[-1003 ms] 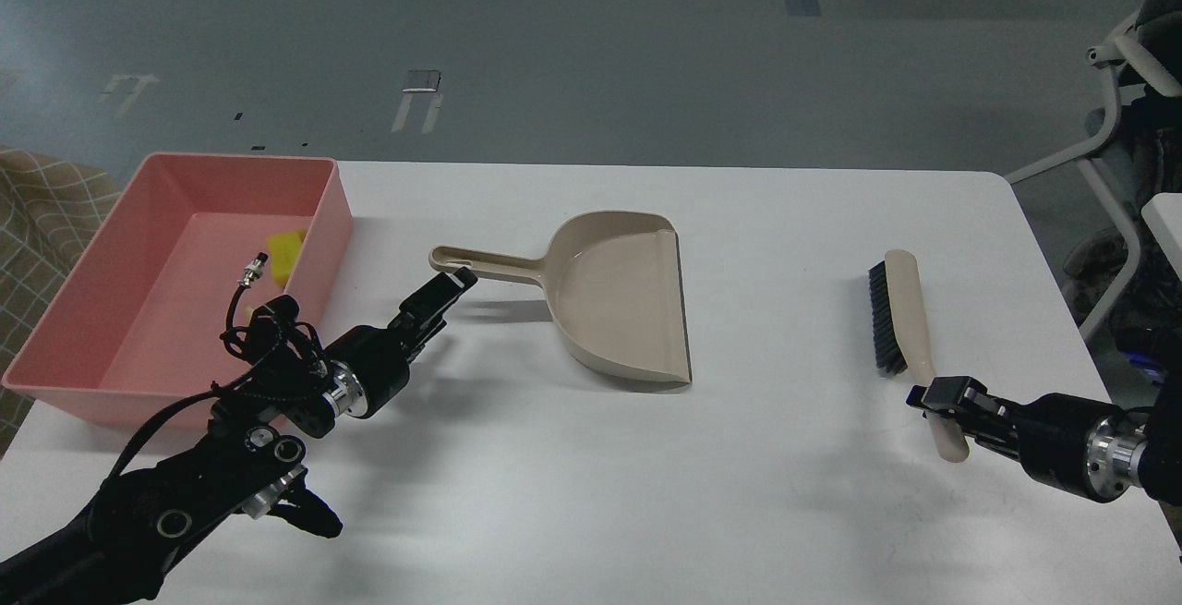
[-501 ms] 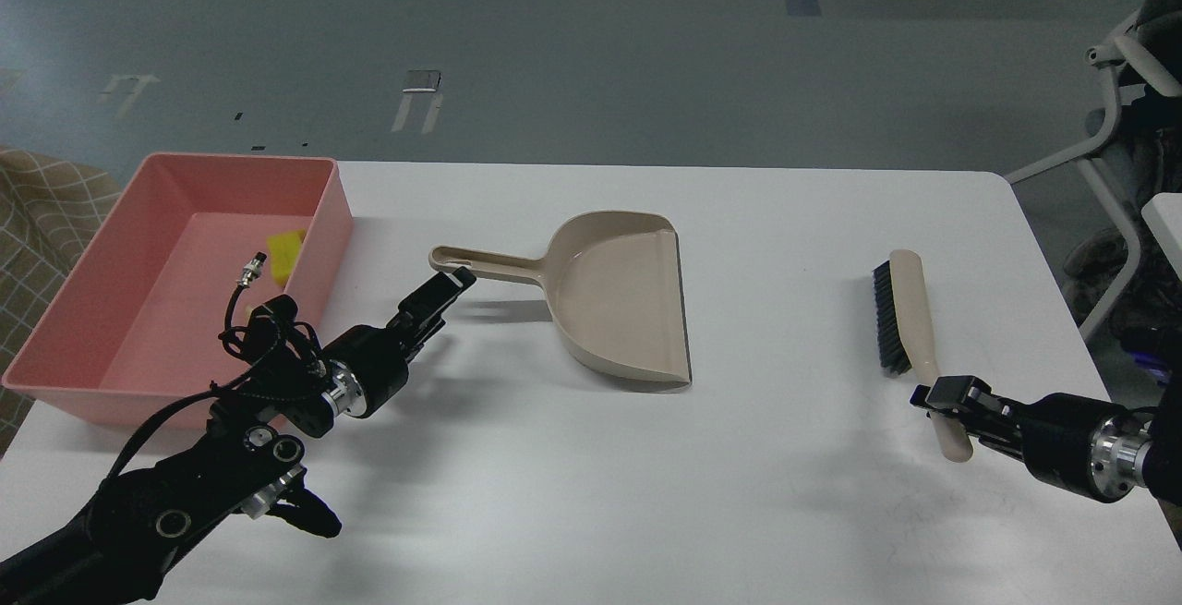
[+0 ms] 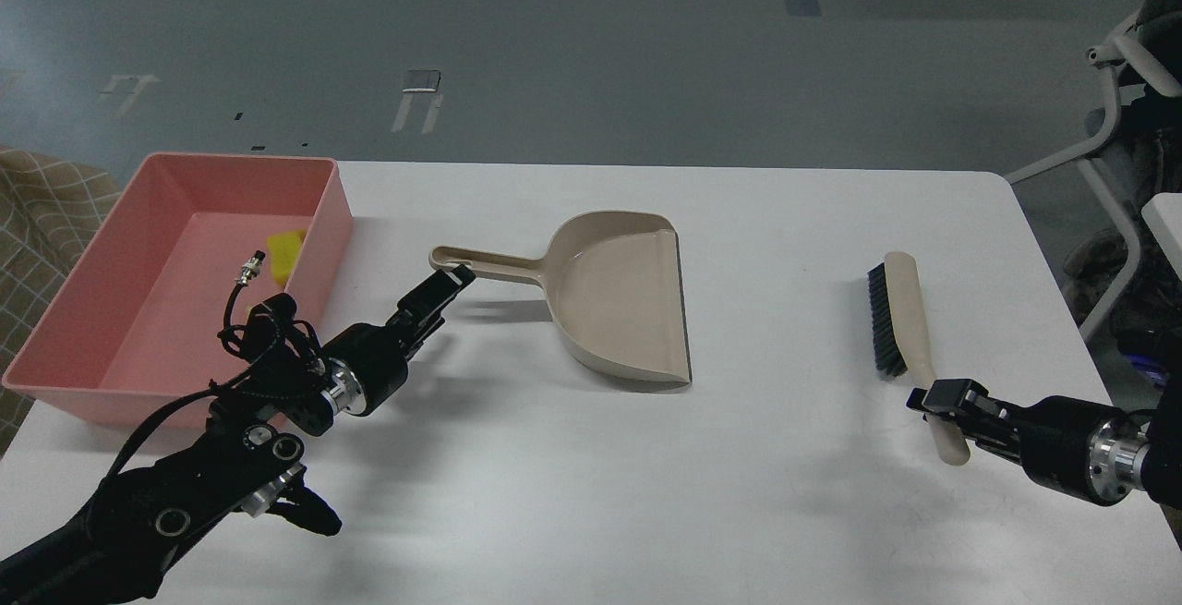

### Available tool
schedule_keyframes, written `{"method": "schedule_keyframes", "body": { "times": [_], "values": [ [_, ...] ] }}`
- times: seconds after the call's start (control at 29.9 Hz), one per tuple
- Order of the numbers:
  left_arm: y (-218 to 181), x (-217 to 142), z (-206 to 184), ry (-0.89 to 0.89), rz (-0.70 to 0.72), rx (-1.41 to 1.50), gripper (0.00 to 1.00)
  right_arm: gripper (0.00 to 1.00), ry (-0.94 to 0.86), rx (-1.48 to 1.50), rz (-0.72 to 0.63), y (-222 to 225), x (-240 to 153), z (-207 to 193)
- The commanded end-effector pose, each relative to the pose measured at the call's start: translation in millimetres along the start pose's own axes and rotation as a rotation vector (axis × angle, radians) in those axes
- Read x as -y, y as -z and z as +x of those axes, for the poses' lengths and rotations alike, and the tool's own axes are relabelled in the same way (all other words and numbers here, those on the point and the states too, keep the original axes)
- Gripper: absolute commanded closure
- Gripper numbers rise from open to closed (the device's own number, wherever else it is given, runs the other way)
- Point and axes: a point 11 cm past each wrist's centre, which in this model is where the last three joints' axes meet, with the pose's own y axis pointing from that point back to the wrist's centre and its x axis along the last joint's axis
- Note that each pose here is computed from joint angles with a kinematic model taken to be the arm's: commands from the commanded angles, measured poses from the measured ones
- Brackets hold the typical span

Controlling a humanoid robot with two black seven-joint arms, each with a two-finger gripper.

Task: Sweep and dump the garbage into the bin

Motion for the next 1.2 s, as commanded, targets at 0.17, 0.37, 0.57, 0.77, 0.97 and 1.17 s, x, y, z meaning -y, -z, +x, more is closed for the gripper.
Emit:
{"method": "schedule_keyframes", "body": {
  "times": [0.17,0.37,0.57,0.77,0.97,1.17],
  "values": [
    [-1,1,0,-0.001,-0.002,-0.002,0.02,0.72,-0.009,0.001,-0.003,-1,0,1],
    [-1,1,0,-0.001,-0.002,-0.003,0.02,0.34,-0.016,0.002,-0.008,-1,0,2],
    [-1,1,0,-0.001,-0.003,-0.001,0.02,0.08,-0.018,0.002,-0.006,0,0,3],
    [-2,0,1,-0.001,-0.004,0.002,0.02,0.07,-0.018,0.002,-0.005,0,-1,3],
    [-4,-10,10,0.02,-0.006,0.022,0.02,0.05,-0.026,0.006,-0.012,-2,-13,8],
    [1,-33,11,0.049,0.01,0.041,0.02,0.03,-0.04,0.009,-0.027,-6,-28,12]
  ]
}}
